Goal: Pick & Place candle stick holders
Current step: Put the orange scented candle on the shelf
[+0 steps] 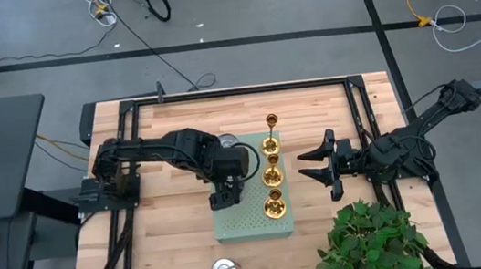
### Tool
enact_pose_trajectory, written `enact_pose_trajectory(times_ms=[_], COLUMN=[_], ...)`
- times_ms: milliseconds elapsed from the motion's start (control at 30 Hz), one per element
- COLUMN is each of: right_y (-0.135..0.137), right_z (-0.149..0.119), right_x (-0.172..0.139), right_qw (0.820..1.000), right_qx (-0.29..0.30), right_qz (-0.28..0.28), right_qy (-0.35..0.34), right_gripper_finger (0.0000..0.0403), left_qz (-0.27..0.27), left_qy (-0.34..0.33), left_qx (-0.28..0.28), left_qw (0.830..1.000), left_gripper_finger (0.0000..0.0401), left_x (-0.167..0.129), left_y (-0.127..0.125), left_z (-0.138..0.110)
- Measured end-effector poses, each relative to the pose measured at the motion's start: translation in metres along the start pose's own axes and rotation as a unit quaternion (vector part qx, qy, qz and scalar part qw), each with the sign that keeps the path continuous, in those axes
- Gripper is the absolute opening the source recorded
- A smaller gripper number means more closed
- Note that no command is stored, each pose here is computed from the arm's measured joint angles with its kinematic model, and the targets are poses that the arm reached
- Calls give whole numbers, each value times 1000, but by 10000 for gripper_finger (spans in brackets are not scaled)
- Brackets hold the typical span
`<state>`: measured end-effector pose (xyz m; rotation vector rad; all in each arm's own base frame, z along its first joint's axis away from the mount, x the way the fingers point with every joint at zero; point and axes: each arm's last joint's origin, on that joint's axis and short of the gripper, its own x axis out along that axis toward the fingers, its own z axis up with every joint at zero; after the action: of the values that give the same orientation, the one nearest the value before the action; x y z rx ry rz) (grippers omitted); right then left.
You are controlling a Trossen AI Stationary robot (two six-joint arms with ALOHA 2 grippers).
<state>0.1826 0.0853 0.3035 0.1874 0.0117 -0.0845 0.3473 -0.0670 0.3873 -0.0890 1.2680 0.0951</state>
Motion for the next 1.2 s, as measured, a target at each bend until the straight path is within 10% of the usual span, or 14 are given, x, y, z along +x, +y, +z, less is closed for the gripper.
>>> enact_pose_trajectory(times_ms=[1200], right_y=[0], right_z=[0], right_x=[0], right_qw=[1000], right_qx=[0], right_qz=[0], right_qy=[-1], right_gripper_finger=[185], left_qz=[-71], left_qy=[-75], left_qx=[126], left_qw=[987], left_gripper_finger=[387], left_x=[-27], left_y=[-172], left_z=[-92])
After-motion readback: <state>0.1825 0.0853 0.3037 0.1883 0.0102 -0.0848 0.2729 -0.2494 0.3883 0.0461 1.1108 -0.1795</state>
